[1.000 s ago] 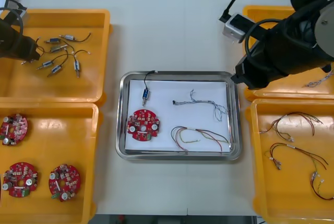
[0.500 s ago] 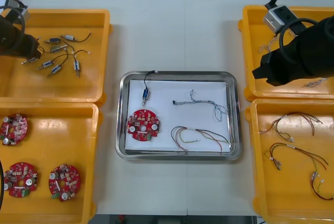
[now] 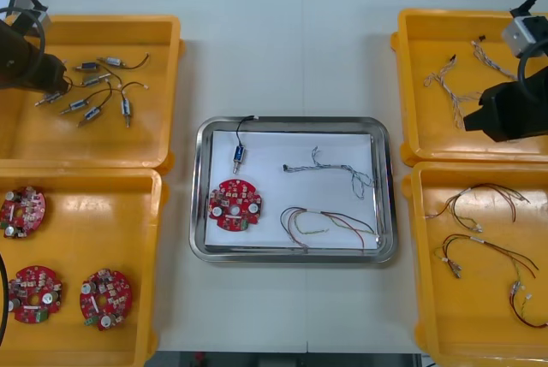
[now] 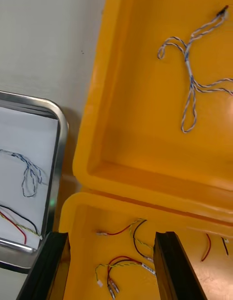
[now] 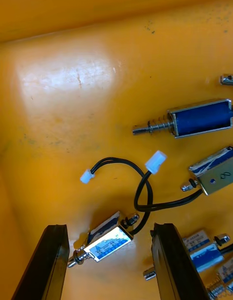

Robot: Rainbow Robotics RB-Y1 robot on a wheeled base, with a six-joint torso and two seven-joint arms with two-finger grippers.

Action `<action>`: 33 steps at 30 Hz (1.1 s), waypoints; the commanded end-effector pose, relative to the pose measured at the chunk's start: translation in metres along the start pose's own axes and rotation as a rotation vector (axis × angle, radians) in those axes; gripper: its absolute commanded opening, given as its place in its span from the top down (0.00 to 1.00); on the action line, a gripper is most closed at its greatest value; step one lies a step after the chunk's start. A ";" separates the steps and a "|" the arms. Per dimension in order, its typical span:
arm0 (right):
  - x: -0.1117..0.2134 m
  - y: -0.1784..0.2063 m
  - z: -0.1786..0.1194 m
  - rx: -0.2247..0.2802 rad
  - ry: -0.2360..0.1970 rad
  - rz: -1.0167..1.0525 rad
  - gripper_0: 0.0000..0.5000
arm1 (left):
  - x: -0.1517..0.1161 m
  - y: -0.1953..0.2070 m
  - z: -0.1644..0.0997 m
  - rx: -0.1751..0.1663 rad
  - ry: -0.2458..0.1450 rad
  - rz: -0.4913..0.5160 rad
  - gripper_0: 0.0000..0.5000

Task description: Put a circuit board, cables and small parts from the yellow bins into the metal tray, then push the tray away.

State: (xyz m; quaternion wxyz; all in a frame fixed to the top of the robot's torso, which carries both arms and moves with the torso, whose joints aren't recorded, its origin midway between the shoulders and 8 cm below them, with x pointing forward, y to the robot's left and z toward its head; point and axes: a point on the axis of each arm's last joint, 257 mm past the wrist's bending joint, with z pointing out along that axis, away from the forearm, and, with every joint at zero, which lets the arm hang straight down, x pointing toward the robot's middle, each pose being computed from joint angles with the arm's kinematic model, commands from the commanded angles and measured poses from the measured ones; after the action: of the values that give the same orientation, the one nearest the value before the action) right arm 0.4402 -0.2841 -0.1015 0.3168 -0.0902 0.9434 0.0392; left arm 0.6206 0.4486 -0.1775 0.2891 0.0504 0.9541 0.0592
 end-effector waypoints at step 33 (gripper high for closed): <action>0.036 -0.120 -0.013 0.163 0.084 0.358 0.00 | -0.011 -0.001 0.004 -0.042 -0.024 0.163 0.02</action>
State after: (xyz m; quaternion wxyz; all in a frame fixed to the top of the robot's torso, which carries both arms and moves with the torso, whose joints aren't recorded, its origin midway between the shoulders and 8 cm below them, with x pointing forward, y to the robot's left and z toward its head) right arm 0.4308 -0.3891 -0.1314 0.2596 0.0851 0.9615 0.0301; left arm 0.6227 0.4523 -0.1846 0.2889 0.0546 0.9529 0.0745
